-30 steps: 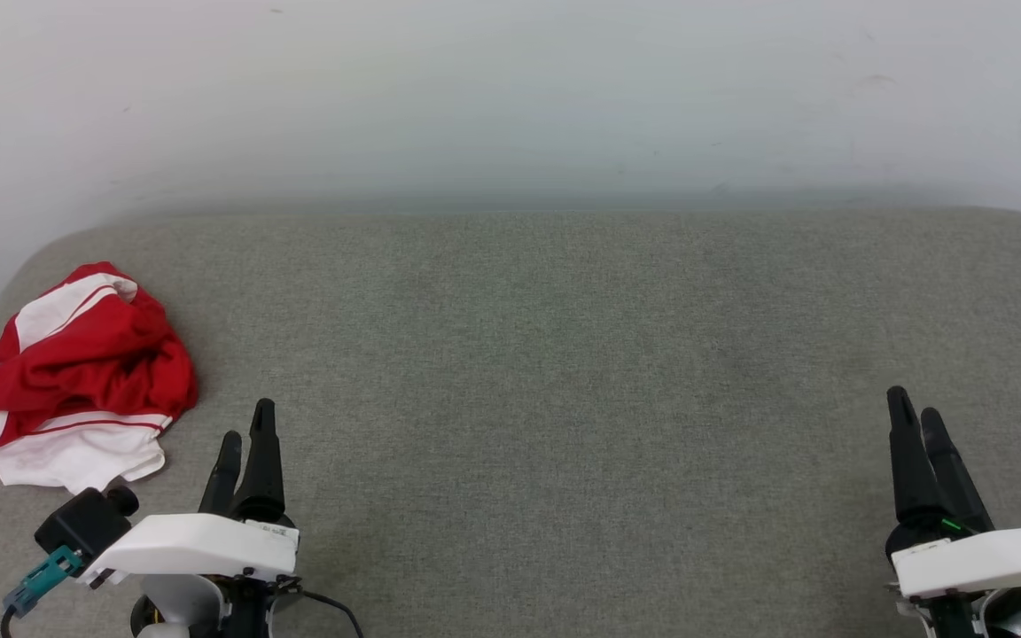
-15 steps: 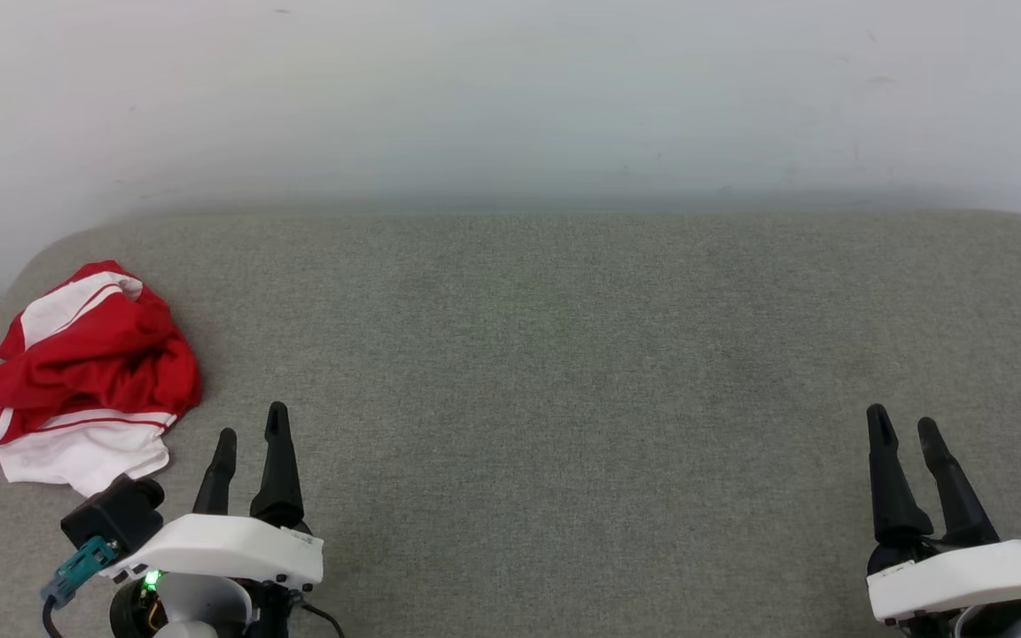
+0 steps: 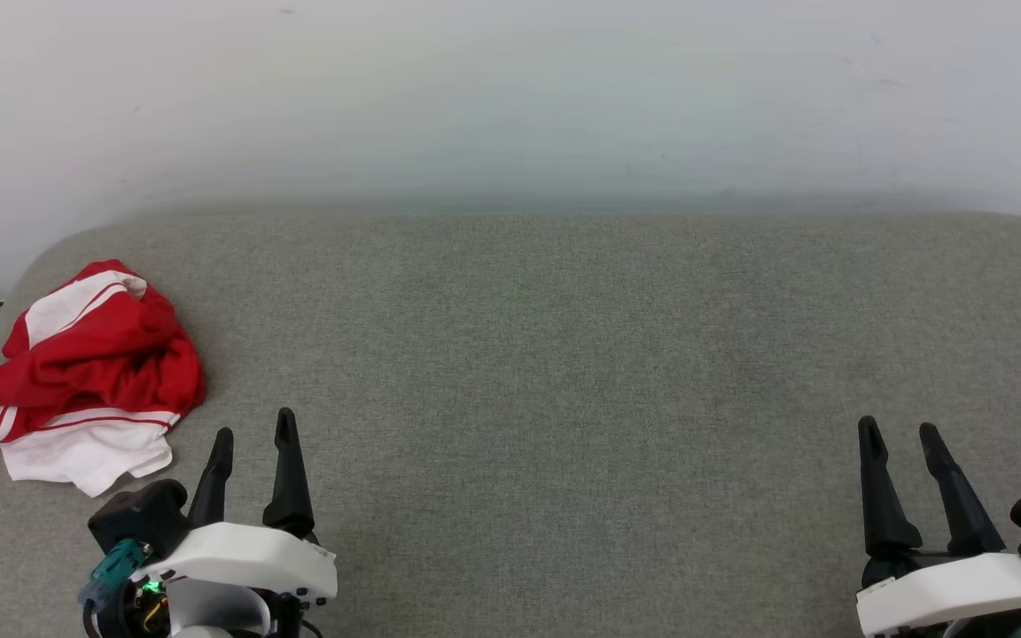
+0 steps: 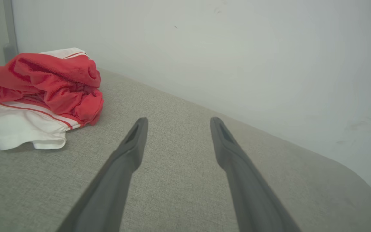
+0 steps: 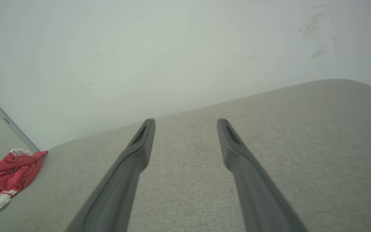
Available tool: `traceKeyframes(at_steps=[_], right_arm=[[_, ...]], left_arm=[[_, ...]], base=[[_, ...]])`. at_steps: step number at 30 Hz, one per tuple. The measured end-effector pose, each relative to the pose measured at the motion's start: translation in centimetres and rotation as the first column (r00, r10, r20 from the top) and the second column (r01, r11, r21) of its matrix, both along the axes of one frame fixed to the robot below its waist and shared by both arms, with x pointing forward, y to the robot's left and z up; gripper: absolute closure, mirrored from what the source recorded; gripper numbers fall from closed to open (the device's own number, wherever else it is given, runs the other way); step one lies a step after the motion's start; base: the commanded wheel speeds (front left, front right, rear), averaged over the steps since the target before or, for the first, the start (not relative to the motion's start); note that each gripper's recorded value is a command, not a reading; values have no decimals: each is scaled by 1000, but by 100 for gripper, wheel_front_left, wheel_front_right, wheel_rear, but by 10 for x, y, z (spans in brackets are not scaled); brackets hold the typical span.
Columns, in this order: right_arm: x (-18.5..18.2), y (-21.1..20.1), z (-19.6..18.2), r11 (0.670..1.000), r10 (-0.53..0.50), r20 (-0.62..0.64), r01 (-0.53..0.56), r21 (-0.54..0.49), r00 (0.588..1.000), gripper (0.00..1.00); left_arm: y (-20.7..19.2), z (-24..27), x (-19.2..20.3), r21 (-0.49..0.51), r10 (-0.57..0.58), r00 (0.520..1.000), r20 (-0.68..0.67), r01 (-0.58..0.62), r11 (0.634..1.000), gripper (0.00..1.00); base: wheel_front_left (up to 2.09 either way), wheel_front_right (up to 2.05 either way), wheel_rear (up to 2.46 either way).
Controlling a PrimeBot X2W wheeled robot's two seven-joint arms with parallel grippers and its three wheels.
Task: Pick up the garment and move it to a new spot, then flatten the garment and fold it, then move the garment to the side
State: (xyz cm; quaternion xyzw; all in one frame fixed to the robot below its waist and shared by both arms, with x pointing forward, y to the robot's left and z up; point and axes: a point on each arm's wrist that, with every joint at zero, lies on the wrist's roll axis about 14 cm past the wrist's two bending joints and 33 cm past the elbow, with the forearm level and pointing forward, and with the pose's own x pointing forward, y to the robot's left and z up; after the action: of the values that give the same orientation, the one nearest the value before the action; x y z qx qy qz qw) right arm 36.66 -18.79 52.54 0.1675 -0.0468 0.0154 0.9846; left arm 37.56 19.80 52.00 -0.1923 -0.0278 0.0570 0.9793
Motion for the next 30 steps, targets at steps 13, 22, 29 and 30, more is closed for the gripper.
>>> traceKeyframes(at_steps=[13, 22, 29, 30], right_arm=[[-1, 4, 4, 994, 9, 28, -6, -111, 1000, 0], [-3, 8, 9, 986, 22, 54, -13, -168, 998, 0], [-3, 10, 10, 979, 28, 63, -14, -204, 998, 0], [-3, 10, 10, 978, 28, 62, -15, -208, 998, 0]], left_arm=[[-7, 11, -1, 130, -18, 999, 42, 12, 991, 0], [-10, 16, -5, 203, -35, 997, 68, 21, 979, 0], [-12, 16, -7, 256, -45, 996, 76, 25, 966, 0], [-12, 16, -7, 261, -45, 996, 74, 24, 965, 0]], base=[[0, 0, 0], [0, 0, 0], [0, 0, 0], [0, 0, 0]])
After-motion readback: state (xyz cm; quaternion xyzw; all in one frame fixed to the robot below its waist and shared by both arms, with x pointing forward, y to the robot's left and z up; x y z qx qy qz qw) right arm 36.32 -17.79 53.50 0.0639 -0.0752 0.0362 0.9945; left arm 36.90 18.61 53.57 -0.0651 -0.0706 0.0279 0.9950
